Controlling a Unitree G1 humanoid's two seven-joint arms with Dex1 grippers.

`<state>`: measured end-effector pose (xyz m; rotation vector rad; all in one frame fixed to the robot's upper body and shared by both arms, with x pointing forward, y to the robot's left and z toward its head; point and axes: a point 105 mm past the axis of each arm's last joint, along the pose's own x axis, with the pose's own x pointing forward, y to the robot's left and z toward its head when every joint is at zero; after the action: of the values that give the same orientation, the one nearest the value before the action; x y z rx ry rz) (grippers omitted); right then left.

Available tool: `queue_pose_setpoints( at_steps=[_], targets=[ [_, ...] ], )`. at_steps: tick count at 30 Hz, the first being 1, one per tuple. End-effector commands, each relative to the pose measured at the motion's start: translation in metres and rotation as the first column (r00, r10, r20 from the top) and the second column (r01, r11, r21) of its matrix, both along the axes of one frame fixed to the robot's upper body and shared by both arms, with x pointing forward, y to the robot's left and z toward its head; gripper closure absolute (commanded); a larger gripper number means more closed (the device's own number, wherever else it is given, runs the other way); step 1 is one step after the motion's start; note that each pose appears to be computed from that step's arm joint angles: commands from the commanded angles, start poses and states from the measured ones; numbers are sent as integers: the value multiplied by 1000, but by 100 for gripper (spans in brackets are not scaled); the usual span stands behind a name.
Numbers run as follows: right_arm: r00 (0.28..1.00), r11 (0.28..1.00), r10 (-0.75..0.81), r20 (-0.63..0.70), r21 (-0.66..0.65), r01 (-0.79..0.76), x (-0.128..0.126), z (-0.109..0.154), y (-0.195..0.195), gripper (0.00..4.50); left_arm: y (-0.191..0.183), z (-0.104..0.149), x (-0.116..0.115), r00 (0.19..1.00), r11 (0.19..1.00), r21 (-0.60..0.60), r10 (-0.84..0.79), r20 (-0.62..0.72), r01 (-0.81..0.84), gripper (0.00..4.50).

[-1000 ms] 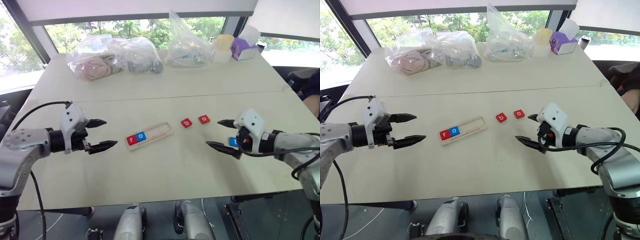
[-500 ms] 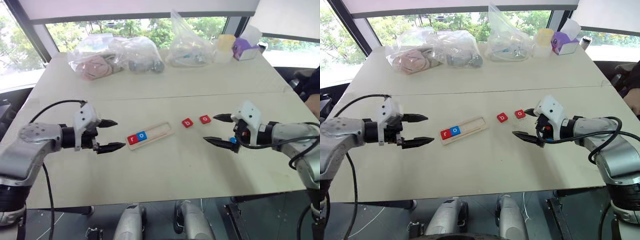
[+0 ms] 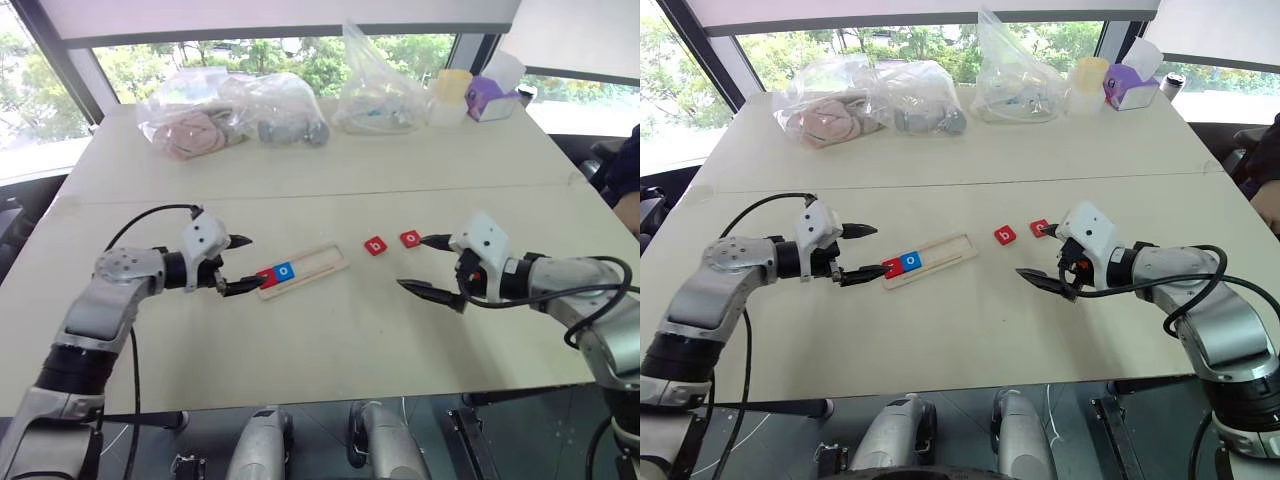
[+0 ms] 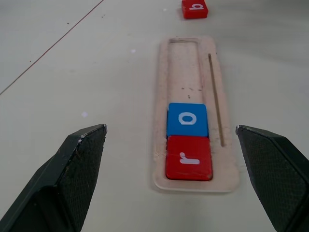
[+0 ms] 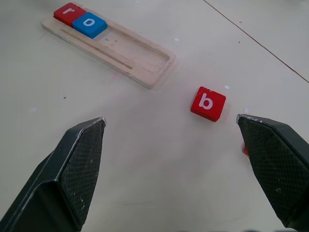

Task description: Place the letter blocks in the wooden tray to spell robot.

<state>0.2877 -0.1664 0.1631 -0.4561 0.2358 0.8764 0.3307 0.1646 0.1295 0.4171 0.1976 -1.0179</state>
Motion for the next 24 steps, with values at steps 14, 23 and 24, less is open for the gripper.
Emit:
queue_pose_setpoints(
  at_steps=[14,23,24],
  targets=[
    [999,1000,3,34,-15,-2,-8,1,8,2,-17,-19,5,994,996,-3,-91,-65,91,0],
    [1000,1000,9,29,-10,-9,-11,-1,13,2,-18,-35,5,993,994,46,-92,-70,95,0],
    [1000,1000,8,29,-10,-8,-10,-1,13,2,-18,-38,6,994,994,56,-88,-71,92,0]
  ],
)
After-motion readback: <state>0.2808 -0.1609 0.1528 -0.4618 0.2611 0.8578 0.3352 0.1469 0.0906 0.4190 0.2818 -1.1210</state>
